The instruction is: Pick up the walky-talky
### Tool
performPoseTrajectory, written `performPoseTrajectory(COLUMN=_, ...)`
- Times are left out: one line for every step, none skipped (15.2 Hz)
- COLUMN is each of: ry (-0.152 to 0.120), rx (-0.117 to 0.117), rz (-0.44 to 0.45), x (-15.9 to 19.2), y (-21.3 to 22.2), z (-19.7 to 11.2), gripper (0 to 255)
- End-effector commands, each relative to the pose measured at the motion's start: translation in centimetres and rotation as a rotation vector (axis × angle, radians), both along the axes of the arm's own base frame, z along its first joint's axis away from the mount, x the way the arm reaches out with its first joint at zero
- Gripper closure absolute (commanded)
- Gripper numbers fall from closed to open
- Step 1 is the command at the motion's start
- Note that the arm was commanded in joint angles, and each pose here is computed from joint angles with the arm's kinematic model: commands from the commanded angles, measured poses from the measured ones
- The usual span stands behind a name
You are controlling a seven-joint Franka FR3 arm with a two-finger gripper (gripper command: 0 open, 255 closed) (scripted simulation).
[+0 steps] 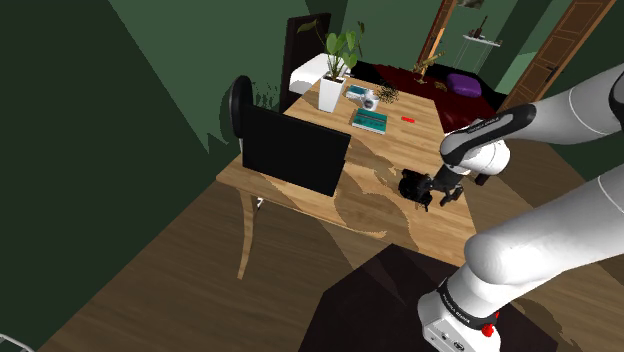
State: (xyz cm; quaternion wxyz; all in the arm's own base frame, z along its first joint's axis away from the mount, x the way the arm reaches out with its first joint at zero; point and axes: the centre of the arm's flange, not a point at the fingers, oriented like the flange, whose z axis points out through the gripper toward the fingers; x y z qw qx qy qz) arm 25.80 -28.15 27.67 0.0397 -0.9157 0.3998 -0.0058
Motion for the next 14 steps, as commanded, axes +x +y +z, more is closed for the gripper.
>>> performPoseTrajectory(ry=0.000, rx=-0.001, rz=-0.002, x=-0.1, y=-0.1, z=-1.1, gripper=0)
performPoseTrajectory(ry=0.000, rx=-0.001, rz=-0.002, x=-0.1, y=-0.1, z=-1.6, gripper=0)
performPoseTrajectory(ry=0.000, rx=-0.001, rz=-0.002, x=-0.1, y=-0.1, z=-2.1, gripper=0)
performPoseTrajectory(ry=0.000, rx=-0.001, rz=-0.002, x=-0.1, y=-0.1, z=-2.4, gripper=0)
performPoseTrajectory(ry=0.000, rx=-0.001, rz=-0.002, x=-0.1, y=-0.1, z=-2.4, gripper=0)
performPoseTrajectory(ry=0.000, rx=-0.001, rz=-0.002, x=0.0, y=-0.1, z=-2.4, gripper=255)
performPoseTrajectory(ry=0.000, rx=-0.001, rz=-0.002, x=0.0, y=-0.1, z=-2.4, gripper=255)
performPoseTrajectory(ry=0.000, rx=-0.001, rz=-0.002, x=0.0, y=-0.1, z=-2.4, gripper=255)
performPoseTrajectory(ry=0.000, rx=-0.001, rz=-0.002, x=0.0, y=-0.1, z=-2.4, gripper=255)
performPoseTrajectory(ry=0.000, rx=-0.001, rz=-0.002, x=0.0, y=-0.1, z=-2.4, gripper=255)
performPoseTrajectory(ry=0.000, rx=-0.001, rz=-0.002, x=0.0, y=-0.1, z=-2.4, gripper=255)
performPoseTrajectory(ry=0.000, rx=-0.001, rz=-0.002, x=0.0, y=-0.1, z=-2.4, gripper=255)
performPoseTrajectory(ry=0.000, rx=-0.001, rz=-0.002, x=0.0, y=-0.1, z=-2.4, gripper=255)
performPoseTrajectory(ry=0.000, rx=-0.001, rz=-0.002, x=0.0, y=-0.1, z=-2.4, gripper=255)
